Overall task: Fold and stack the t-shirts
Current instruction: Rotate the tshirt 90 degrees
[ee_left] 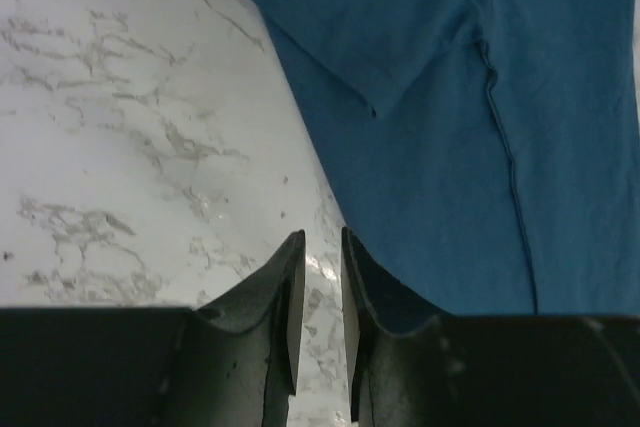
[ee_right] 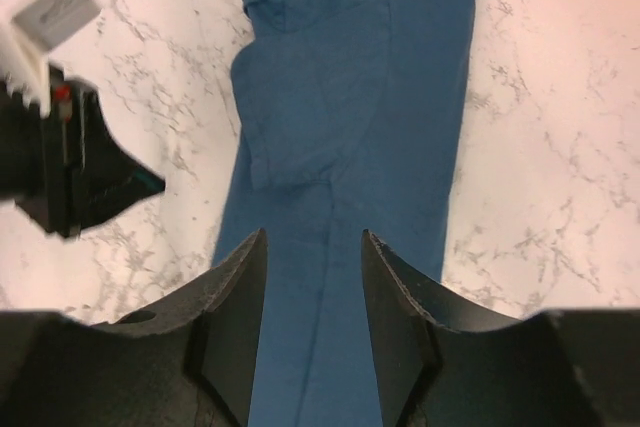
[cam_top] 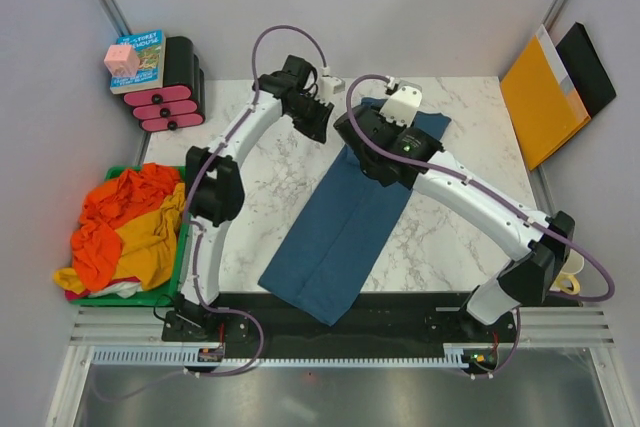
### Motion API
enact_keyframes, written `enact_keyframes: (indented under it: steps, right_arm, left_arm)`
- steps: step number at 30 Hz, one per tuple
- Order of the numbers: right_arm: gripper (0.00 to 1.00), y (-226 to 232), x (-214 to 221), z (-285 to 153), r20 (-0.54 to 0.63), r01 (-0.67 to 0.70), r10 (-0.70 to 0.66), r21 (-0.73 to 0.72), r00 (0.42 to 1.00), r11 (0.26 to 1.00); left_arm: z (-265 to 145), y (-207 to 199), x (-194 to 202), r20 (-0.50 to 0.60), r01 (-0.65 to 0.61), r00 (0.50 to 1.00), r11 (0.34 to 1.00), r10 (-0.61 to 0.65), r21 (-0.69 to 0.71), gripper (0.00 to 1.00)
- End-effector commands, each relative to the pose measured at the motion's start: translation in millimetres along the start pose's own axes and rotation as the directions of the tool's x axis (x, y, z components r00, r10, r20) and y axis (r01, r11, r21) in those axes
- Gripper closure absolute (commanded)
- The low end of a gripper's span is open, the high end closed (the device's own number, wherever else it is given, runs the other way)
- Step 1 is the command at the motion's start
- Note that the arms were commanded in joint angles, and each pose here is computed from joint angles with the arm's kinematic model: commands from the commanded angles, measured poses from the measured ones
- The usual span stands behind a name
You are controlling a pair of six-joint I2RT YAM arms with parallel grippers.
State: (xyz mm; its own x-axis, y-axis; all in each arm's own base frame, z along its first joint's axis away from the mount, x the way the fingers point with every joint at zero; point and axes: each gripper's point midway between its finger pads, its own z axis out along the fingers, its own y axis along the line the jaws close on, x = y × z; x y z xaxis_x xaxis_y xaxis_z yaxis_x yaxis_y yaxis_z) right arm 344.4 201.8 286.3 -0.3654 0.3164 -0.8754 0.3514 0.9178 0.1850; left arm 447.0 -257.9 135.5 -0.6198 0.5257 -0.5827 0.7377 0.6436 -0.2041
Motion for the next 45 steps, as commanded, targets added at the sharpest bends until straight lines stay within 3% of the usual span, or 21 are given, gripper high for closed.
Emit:
enact_keyframes:
  steps: [1,6,13,19,20,25,26,27,32,38,45]
  right_arm:
    - [0.5,-23.3,1.2,-5.5,0.0,0.064,-0.064,0.02,0.998,0.998]
    - [0.5,-37.1,17.3,-6.3,-0.032,0.052,-0.051,0.028,0.998,0.998]
    - [0.5,-61.3,33.2,8.9,-0.061,0.083,-0.077,0.096,0.995,0.992]
    - [0.55,-75.0,68.7,81.4,-0.219,0.171,-0.128,0.188,0.967,0.967]
    - [0.57,-69.6,66.9,93.5,-0.206,0.147,-0.108,0.184,0.973,0.972]
    - [0.69,-70.5,64.1,179.4,-0.268,0.106,-0.042,0.229,0.963,0.968]
    - [0.71,-58.2,46.2,189.9,-0.239,0.077,-0.025,0.214,0.971,0.974]
    - [0.72,-58.6,58.6,207.6,-0.269,0.118,-0.055,0.224,0.962,0.967]
    - [0.72,-30.9,50.8,241.5,-0.254,0.141,-0.091,0.186,0.963,0.972]
    - [0.7,-25.5,86.1,274.2,-0.344,0.194,-0.127,0.169,0.93,0.966]
    - [0.7,-20.8,124.6,290.3,-0.427,0.229,-0.159,0.116,0.89,0.967]
  left_arm:
    - [28.7,11.1,-14.9,-0.032,-0.058,0.998,0.998,0.059,0.012,0.73]
    - [69.9,-7.4,-10.1,-0.076,-0.156,0.985,0.987,0.158,0.025,0.73]
    - [100.2,-17.0,28.6,-0.187,-0.066,0.979,0.995,0.078,0.068,0.73]
    - [68.9,-47.8,51.0,-0.217,0.03,0.976,0.987,0.006,0.161,0.74]
    - [51.1,-51.9,38.8,-0.17,0.011,0.985,0.988,0.016,0.155,0.74]
    - [22.7,-69.7,58.6,-0.177,0.013,0.984,0.984,0.019,0.178,0.74]
    - [18.0,-70.4,61.0,-0.178,0.013,0.984,0.984,0.019,0.177,0.74]
    - [8.5,-74.4,67.3,-0.181,0.006,0.983,0.984,0.026,0.177,0.74]
    - [-8.3,-91.9,102.9,-0.225,0.015,0.974,0.974,0.037,0.225,0.74]
    - [-6.3,-95.0,143.3,-0.312,0.049,0.95,0.973,0.025,0.228,0.74]
    - [-8.0,-97.3,149.8,-0.307,0.059,0.952,0.972,0.014,0.229,0.75]
